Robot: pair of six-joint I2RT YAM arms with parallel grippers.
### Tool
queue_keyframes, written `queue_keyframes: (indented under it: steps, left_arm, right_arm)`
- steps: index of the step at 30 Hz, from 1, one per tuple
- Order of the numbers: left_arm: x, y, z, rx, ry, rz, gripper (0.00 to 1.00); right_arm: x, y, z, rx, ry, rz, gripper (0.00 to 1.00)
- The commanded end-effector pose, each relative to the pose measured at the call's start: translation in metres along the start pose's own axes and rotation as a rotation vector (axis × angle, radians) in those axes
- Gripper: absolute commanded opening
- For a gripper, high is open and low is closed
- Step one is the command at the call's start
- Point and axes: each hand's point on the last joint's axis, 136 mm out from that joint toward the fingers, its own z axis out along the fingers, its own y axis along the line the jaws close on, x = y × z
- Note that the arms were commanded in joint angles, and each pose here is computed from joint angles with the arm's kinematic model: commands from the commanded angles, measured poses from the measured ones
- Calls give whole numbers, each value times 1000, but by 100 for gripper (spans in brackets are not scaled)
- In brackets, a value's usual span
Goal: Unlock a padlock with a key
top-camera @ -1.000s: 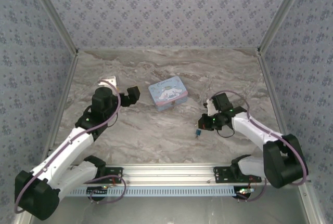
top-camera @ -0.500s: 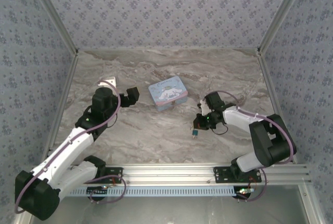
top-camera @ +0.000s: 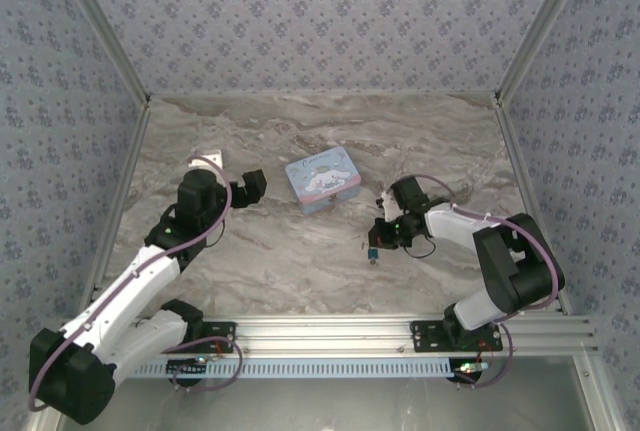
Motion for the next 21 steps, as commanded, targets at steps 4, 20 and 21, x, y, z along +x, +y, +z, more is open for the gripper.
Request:
queue_keyframes:
  steps: [4,20,21]
  left_arm:
    - [-8,3,-4,-15,-25,8,99]
    - [-10,2,-4,-11,-21,10,99]
    - [-10,2,-5,-12,-21,10,99]
  right_arm:
    - [-5,3,0,5,-5,-10,7]
    - [-25,9,-22,23,-111,-20,22]
    - [-26,9,-24,21,-117,-20,24]
